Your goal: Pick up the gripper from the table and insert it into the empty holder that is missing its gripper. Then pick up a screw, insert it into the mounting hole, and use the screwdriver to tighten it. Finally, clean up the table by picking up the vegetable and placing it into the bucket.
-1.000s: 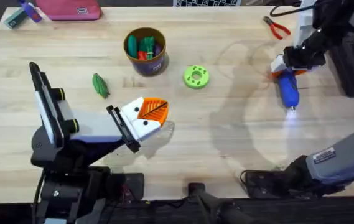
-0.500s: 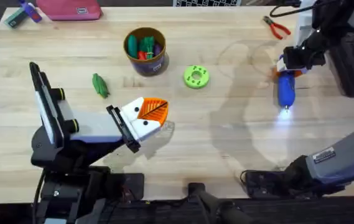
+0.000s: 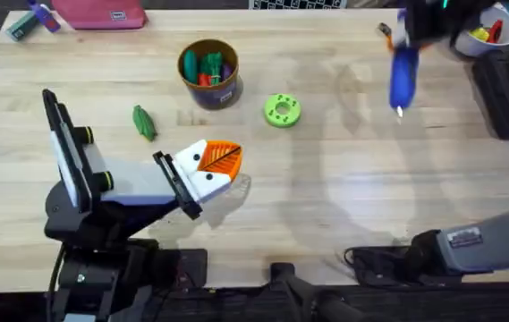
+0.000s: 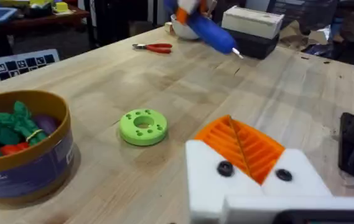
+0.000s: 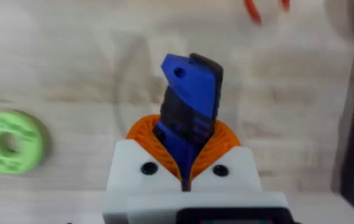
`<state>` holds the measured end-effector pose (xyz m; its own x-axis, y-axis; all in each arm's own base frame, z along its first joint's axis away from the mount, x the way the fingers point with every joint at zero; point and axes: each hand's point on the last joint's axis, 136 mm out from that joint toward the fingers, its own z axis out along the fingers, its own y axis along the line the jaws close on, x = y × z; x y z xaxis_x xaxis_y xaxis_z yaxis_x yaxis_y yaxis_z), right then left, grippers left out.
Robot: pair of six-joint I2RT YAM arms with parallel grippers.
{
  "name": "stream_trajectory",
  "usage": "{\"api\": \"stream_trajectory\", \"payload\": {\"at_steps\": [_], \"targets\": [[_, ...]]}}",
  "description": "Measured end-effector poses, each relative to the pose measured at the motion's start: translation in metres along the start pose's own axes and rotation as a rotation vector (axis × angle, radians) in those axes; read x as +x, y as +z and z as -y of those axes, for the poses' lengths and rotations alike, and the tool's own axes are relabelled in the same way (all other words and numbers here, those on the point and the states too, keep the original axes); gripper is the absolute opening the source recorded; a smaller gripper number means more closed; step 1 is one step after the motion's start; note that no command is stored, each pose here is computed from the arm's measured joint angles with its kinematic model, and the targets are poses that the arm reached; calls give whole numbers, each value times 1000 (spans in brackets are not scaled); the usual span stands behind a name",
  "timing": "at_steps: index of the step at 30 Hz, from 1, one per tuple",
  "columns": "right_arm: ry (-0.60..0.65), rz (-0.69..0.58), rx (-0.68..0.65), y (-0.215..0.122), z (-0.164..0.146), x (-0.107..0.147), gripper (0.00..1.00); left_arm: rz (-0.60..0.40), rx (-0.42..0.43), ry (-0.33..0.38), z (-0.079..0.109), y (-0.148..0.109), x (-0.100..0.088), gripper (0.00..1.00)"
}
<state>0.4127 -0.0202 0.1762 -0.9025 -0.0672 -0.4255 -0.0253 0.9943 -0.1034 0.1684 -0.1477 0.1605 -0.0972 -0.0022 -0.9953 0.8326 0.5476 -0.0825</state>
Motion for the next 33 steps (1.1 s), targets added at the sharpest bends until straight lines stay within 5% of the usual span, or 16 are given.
{"api": "stream_trajectory", "payload": {"at_steps": [5, 12, 20, 33], "targets": [[-3, 336, -170, -75, -58, -63, 25, 0, 0, 0, 0, 0, 0, 8], [-4, 626, -432, -165, -107, -98, 25, 0, 0, 0, 0, 0, 0, 8], [-90, 820, -616, -238, -158, -91, 25, 0, 0, 0, 0, 0, 0, 8], [-160, 1082, -962, -279, -197, -53, 25, 0, 0, 0, 0, 0, 0, 8]]}}
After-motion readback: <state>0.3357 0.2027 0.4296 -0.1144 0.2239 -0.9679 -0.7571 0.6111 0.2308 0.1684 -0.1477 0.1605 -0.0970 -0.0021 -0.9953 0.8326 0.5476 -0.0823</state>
